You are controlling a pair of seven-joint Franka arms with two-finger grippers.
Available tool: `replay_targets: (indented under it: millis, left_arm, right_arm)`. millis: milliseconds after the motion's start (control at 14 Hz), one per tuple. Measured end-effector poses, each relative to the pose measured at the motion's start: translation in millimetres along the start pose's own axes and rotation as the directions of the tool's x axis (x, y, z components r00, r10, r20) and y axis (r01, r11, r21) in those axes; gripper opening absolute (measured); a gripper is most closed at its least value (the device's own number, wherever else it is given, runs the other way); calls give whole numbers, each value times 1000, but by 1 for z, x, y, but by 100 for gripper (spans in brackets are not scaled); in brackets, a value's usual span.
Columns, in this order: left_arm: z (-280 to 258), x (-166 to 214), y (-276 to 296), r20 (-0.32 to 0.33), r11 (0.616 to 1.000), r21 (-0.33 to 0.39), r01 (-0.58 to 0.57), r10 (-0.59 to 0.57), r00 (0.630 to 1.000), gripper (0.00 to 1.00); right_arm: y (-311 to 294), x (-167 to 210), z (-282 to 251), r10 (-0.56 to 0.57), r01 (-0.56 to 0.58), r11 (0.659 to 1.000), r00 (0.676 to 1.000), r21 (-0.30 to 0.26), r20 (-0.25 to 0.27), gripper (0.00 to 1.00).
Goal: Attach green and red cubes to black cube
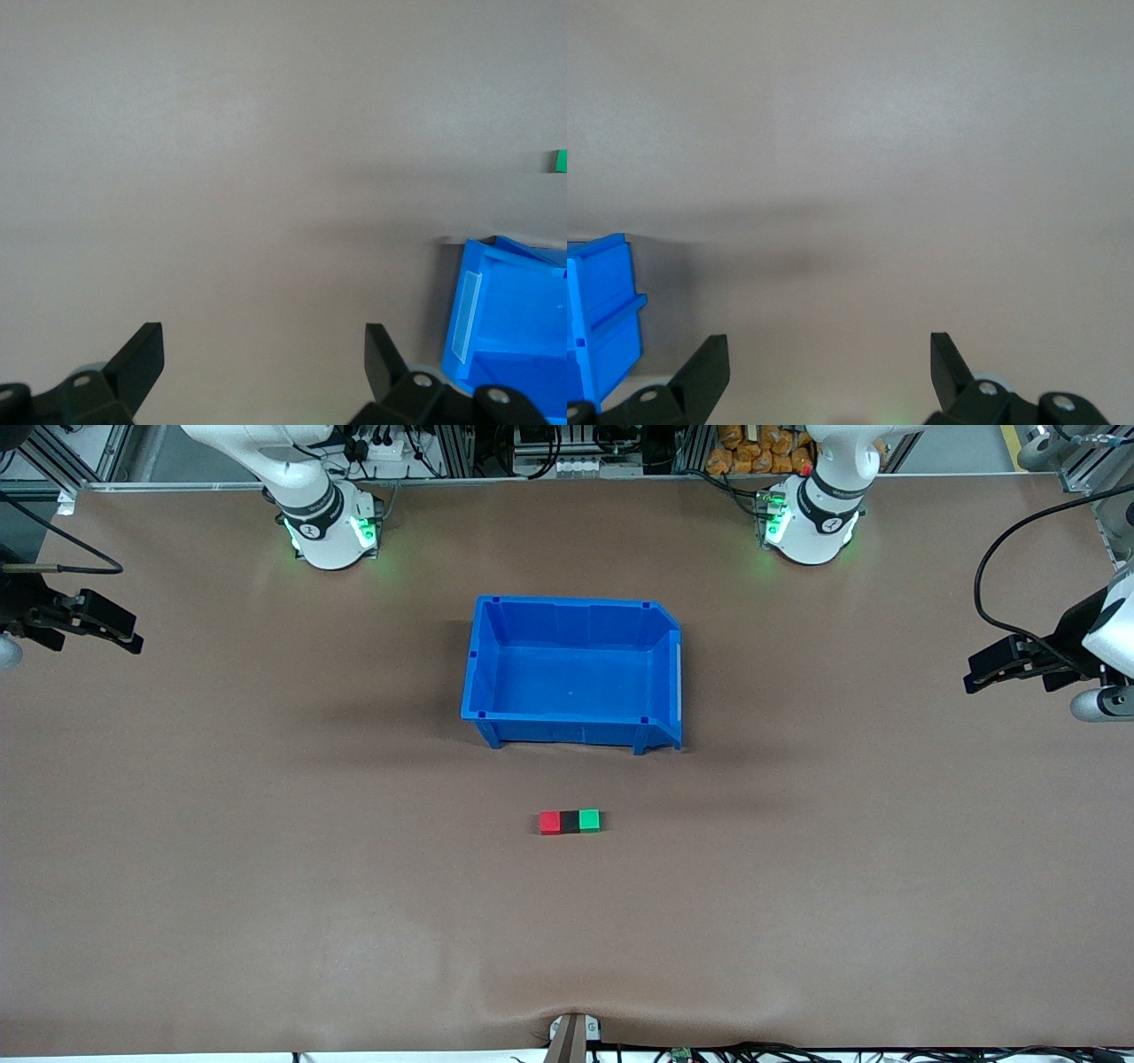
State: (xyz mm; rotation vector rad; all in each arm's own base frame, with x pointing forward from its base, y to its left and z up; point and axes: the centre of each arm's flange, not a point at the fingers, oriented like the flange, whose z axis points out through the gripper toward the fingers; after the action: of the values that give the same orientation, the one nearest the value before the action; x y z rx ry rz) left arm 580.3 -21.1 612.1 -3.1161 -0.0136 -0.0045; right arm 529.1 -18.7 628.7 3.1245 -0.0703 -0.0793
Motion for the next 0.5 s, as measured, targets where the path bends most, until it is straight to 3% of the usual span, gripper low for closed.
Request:
replay_targets:
  millis: [501]
  left_arm:
    - [-1, 0, 5, -2, 1000, 9, -11, 11, 1000, 100]
  right_arm:
    - [0, 0, 1, 0, 0, 1000, 1000, 0, 2, 100]
